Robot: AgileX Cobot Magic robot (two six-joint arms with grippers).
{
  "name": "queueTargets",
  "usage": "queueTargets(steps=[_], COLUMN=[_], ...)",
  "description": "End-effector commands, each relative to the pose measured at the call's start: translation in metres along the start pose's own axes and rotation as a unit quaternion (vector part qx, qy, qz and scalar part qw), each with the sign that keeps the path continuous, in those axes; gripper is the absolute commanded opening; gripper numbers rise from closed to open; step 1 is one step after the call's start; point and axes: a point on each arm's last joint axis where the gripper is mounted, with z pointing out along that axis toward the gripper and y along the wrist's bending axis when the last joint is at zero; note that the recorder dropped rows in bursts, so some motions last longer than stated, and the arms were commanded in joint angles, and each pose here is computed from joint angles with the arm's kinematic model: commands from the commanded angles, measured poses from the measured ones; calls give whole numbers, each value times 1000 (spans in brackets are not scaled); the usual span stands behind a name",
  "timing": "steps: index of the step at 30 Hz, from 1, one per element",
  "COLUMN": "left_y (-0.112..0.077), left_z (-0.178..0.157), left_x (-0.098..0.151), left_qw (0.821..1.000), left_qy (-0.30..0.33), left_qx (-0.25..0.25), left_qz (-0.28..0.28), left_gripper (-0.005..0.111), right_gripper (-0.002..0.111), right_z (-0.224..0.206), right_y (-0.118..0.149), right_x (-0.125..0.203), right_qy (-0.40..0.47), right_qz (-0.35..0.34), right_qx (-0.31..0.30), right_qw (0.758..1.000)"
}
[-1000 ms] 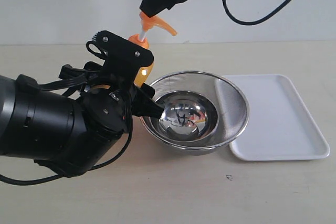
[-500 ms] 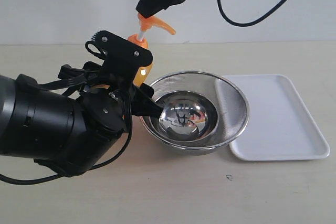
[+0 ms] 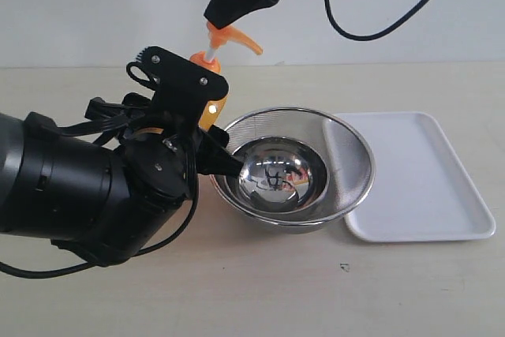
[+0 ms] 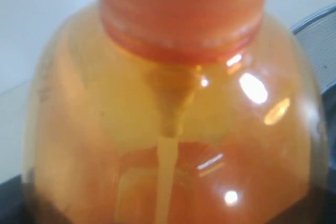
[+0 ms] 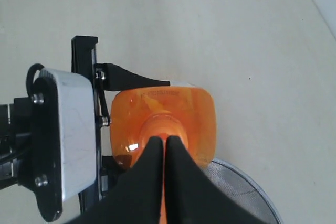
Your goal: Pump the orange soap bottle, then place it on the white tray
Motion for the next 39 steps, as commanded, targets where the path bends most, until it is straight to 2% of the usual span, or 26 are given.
queueTargets(steps=[1, 7, 29, 34, 39], left_y=[-2, -2, -2, -2, -2], left_z=[-3, -3, -3, -3, -3], left_x=[-5, -5, -5, -5, -5], left_qw=[1000, 1000, 1000, 1000, 1000], left_qy=[-10, -10, -12, -12, -12], left_qx=[11, 11, 12, 12, 12], left_qz=[-10, -10, -10, -14, -13], left_gripper=[5, 5, 5, 5, 5], right_gripper=[0, 0, 0, 0, 0], right_z=[18, 26, 20, -14, -70], right_y=[-3, -2, -3, 0, 3], right_x=[18, 28, 24, 4, -25], right_qy=[53, 71, 57, 22, -44], right_qz=[10, 19, 7, -29, -80], right_qx=[-22, -30, -12, 57, 199], right_qw=[998, 997, 998, 998, 976])
